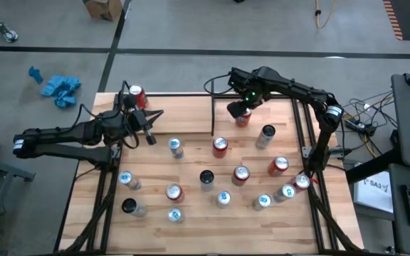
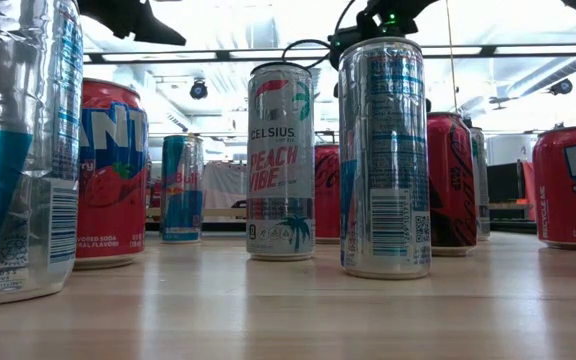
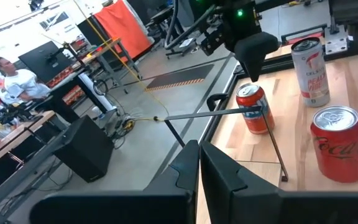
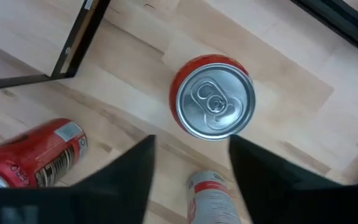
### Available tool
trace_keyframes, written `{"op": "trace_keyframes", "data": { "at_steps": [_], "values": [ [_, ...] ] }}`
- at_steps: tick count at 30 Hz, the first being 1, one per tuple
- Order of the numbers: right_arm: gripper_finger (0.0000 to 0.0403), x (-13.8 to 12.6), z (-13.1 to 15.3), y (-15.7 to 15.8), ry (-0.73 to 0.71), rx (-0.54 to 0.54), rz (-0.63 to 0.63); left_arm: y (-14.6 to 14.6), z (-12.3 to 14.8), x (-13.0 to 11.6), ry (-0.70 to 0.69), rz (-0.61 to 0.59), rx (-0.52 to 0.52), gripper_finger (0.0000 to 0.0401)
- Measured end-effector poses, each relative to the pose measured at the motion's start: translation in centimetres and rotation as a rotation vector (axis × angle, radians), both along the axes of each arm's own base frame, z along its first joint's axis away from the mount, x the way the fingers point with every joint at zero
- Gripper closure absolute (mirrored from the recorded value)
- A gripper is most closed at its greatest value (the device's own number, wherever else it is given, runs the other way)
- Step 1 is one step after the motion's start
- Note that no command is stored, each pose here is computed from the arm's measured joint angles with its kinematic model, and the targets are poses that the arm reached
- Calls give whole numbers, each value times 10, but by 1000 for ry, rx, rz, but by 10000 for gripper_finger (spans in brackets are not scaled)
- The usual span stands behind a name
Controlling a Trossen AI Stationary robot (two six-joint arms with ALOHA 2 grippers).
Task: Place canned beverage on shelf
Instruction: Put the red soda can on the shelf
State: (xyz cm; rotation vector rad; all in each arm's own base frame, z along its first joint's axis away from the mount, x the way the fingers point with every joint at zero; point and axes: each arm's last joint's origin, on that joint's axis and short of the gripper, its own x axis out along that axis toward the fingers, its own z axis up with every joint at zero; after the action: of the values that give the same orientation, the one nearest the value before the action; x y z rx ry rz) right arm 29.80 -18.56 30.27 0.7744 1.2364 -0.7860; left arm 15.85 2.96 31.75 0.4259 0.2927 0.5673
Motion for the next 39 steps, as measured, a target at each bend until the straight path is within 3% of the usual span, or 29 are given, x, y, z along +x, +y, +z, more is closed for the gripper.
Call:
{"op": "trace_keyframes", "data": {
  "at_steps": [6,10,39],
  "values": [
    [73,0,0,-1,-2,3,-27,0,0,0,0,0,0,401],
    [36,-1,-2,-3,-2,-11,-41,0,0,0,0,0,0,401],
    [38,-4,-53,-16,-11,-50,-91,0,0,1,2,-1,0,401]
  ]
}}
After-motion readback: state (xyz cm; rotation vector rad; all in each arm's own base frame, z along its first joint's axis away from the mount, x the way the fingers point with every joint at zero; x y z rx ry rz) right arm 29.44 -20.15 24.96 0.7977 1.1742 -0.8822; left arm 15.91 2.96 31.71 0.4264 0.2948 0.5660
